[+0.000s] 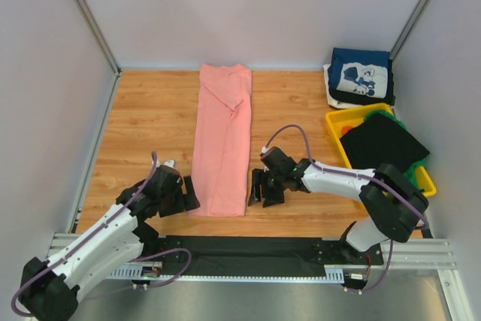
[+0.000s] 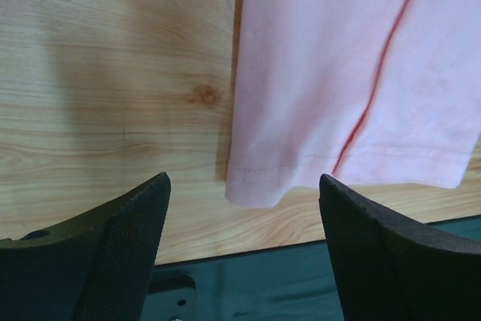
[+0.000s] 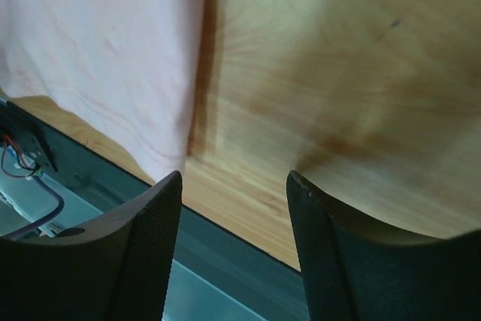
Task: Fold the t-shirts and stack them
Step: Fold the tshirt
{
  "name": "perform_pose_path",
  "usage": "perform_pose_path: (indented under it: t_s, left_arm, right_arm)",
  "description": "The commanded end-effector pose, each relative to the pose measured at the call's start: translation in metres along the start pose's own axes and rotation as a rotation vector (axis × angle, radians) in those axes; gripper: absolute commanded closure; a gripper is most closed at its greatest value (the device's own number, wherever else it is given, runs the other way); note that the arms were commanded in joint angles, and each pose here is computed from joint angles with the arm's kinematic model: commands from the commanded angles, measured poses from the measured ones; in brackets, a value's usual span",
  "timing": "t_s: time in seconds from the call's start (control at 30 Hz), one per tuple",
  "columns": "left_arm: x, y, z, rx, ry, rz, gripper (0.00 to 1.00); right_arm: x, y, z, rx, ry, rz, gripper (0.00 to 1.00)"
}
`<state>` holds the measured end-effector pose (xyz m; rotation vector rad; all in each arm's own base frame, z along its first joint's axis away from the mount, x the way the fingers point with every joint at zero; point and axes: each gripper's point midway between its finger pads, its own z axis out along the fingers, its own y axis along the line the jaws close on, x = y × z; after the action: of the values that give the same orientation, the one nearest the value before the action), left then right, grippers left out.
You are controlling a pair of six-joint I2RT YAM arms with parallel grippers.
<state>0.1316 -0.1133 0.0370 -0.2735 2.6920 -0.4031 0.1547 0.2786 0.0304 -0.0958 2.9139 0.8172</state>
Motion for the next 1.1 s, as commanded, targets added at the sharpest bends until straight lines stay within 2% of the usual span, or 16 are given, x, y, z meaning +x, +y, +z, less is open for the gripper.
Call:
perform_pose_path:
  t_s: [0.0,0.03,0.2,0.57,0.67,0.77,0.8,0.83,0.87,0.9,0.97,1.07]
  left_arm:
    - [-0.009,-0.009,0.002,0.064,-0.088,-0.064,0.13]
    - [-0.009,-0.011,0.001,0.083,-0.097,-0.073,0.18]
    - [-0.003,-0.008,0.005,0.091,-0.089,-0.083,0.3]
    - [0.003,-0.013,0.006,0.101,-0.034,-0.071,0.35]
    - [0.006,-0.016,0.009,0.115,-0.017,-0.065,0.43]
    - [0.006,-0.017,0.009,0.115,-0.012,-0.062,0.46]
    - [0.006,-0.016,0.01,0.113,-0.013,-0.059,0.48]
    - [0.005,-0.017,0.01,0.115,-0.015,-0.055,0.58]
    - [0.005,-0.017,0.011,0.116,-0.014,-0.052,0.63]
    - [0.004,-0.02,0.011,0.128,-0.013,-0.049,0.81]
    - [0.005,-0.023,0.012,0.141,-0.007,-0.041,0.97]
    - [0.006,-0.025,0.011,0.147,0.006,-0.039,1.0]
  right_arm:
    - [-0.012,0.052,-0.011,-0.136,-0.131,-0.012,0.41]
    - [-0.01,0.049,-0.008,-0.119,-0.135,-0.007,0.43]
    - [0.002,0.044,0.01,-0.076,-0.125,0.006,0.46]
    - [0.026,0.027,0.037,-0.027,-0.057,0.024,0.57]
    - [0.032,0.021,0.043,-0.008,-0.039,0.027,0.62]
    - [0.035,0.019,0.044,-0.005,-0.039,0.027,0.73]
    - [0.035,0.018,0.044,-0.007,-0.042,0.028,0.81]
    - [0.037,0.015,0.044,-0.002,-0.039,0.032,0.85]
    - [0.037,0.015,0.042,-0.004,-0.047,0.029,0.89]
    - [0.037,0.014,0.041,0.0,-0.05,0.028,0.96]
    - [0.038,0.011,0.038,0.007,-0.055,0.021,1.0]
    - [0.037,0.003,0.03,0.036,-0.082,0.02,1.0]
